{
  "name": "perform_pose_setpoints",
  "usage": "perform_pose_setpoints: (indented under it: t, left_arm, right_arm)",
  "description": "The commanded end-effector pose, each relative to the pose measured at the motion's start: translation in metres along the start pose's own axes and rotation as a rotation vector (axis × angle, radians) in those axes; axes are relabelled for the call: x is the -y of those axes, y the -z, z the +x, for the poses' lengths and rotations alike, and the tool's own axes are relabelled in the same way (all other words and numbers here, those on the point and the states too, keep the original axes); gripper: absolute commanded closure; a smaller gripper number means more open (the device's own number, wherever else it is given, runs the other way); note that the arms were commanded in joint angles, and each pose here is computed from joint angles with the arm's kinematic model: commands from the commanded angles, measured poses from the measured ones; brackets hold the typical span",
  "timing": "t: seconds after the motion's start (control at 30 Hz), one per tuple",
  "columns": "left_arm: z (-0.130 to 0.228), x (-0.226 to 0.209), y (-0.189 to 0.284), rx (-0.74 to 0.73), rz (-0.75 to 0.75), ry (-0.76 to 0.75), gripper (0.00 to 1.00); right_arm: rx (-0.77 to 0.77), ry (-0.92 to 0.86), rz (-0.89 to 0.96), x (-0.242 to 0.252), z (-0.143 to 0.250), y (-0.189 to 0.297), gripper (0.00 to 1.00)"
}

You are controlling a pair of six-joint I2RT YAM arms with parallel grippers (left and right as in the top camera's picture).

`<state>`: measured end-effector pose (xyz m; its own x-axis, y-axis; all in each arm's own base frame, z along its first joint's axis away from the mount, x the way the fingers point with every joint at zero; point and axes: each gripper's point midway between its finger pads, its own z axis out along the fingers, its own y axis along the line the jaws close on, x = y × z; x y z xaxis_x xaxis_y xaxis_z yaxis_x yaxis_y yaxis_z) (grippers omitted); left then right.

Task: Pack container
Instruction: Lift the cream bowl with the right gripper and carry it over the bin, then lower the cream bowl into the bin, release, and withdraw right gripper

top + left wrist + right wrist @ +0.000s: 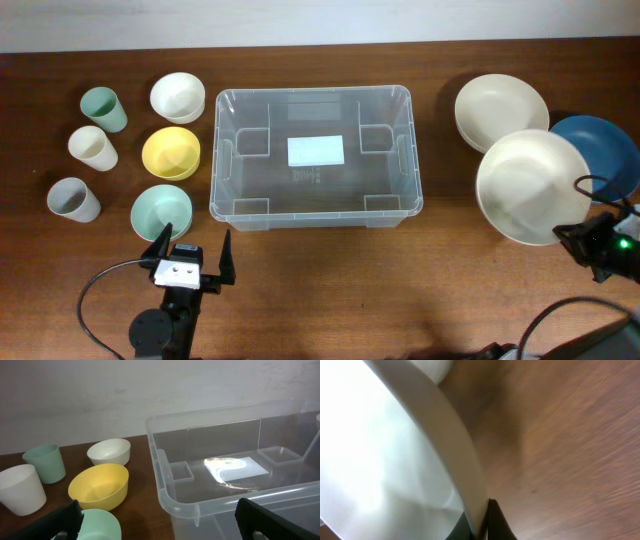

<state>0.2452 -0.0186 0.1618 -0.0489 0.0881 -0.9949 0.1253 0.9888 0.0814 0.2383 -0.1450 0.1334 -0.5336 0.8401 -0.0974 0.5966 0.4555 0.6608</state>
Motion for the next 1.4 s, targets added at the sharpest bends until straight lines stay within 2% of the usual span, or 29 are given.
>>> perform_pose_setpoints:
  t: [0.0,0.2,0.4,0.53,0.73,0.87,1.1,1.37]
  left_arm:
    - [0.001,-0.001,0.0,-0.003,-0.005,-0.015,0.01]
    - [0.001,-0.001,0.0,-0.003,-0.005,-0.015,0.01]
    - [0.001,-0.001,0.0,-0.003,-0.005,-0.015,0.01]
    - [0.001,-0.001,0.0,-0.003,-0.005,-0.015,0.01]
    - [0.001,-0.001,0.0,-0.003,-0.005,-0.015,0.01]
    - [0.001,-0.001,0.0,-0.003,-0.005,-0.015,0.01]
    - [0.001,-0.001,0.0,-0.003,-0.005,-0.015,0.01]
    - [0.001,-0.001,0.0,-0.003,-0.005,-0.016,0.0]
  right_arm:
    - [0.056,0.087,-0.284,-0.055,0.008,0.029,0.96]
    - [0.047,0.181,-0.306,-0.093,0.031,0.041,0.96]
    - [0.065,0.306,-0.276,-0.159,0.046,0.052,0.96]
    - [0.078,0.393,-0.27,-0.214,0.06,0.037,0.96]
    - [0.065,0.474,-0.274,-0.275,0.103,-0.017,0.96]
    - [-0.04,0.567,-0.303,-0.312,0.157,-0.089,0.96]
    - [-0.147,0.577,-0.276,-0.313,0.199,-0.17,0.96]
    - [-0.16,0.616,-0.203,-0.297,0.225,-0.219,0.96]
